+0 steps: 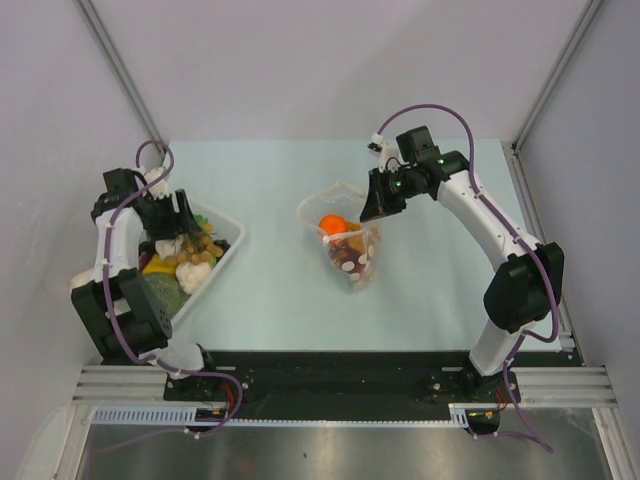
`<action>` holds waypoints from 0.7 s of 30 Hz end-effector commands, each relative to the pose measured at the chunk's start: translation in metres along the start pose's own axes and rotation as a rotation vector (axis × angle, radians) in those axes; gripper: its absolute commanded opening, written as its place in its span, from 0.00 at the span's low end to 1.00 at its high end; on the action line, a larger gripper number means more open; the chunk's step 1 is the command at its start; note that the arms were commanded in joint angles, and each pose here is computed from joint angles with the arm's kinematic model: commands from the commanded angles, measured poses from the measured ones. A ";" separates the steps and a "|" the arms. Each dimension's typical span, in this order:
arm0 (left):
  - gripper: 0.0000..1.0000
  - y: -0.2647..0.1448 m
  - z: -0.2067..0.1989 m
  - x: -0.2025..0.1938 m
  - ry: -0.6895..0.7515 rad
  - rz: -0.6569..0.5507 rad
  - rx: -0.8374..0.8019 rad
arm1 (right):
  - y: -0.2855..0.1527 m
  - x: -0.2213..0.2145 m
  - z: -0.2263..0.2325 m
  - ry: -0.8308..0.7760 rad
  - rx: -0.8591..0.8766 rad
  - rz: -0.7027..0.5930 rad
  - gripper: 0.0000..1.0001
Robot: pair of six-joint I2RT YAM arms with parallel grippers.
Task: Place the food in the zip-top bag and seal the zipper
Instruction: Pick up the fake fruit from the bin.
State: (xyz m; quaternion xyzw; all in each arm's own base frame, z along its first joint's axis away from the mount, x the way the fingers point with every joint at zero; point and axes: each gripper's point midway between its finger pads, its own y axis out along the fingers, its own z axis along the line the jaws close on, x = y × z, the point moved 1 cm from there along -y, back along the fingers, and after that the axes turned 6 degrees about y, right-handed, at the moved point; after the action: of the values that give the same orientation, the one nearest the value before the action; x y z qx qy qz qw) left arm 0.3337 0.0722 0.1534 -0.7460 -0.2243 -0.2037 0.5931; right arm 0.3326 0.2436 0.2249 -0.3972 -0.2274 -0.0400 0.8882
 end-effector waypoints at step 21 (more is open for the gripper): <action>0.41 0.035 -0.010 -0.004 0.058 0.097 -0.002 | -0.025 -0.002 0.010 -0.057 -0.008 -0.058 0.00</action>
State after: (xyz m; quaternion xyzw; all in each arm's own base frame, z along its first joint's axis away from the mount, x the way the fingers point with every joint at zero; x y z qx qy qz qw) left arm 0.3510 0.0654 0.1335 -0.7295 -0.1959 -0.2028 0.6231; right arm 0.3254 0.2383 0.2276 -0.4015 -0.2333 -0.0427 0.8846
